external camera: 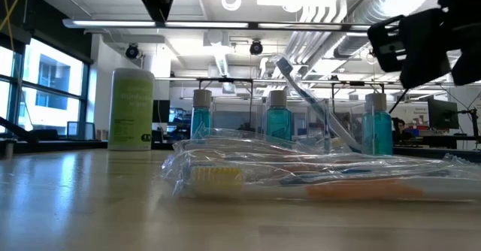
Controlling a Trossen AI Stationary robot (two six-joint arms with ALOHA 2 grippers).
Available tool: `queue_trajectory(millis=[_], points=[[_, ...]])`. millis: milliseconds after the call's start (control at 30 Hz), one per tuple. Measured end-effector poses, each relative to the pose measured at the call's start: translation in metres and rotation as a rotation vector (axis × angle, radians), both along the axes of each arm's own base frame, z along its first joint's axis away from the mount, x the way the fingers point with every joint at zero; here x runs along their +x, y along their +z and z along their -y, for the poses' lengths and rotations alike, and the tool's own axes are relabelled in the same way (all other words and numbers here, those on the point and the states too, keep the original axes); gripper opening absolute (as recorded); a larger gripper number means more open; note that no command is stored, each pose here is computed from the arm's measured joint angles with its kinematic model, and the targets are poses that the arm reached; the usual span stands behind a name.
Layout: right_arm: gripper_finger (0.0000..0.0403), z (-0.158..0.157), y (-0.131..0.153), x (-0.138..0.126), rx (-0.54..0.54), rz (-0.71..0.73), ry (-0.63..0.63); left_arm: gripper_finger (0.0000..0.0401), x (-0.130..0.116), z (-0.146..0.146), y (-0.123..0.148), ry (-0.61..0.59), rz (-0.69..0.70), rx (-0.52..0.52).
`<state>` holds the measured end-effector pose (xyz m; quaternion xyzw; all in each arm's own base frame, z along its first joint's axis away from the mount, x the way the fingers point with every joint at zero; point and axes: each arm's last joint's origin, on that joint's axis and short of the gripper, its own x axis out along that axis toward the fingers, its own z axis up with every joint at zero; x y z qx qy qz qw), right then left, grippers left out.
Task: Pick & Place toothbrushing station
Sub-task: Put the mouthwash into the transparent organizer
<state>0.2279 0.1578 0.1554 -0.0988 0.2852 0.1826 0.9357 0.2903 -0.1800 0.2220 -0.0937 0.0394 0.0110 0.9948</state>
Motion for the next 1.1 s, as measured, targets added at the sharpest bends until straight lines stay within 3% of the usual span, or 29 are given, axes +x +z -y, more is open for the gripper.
queue_trajectory(millis=[333, 1100], points=[[0.0136, 0.013, -0.009, -0.001, -0.022, -0.115, -0.088, 0.0166, 0.0, 0.0, -0.001, 0.0, -0.008, 0.006], [0.0136, 0.009, -0.027, 0.013, -0.018, -0.095, -0.005, 0.0166, 0.0, 0.0, -0.002, 0.001, -0.015, -0.001]])
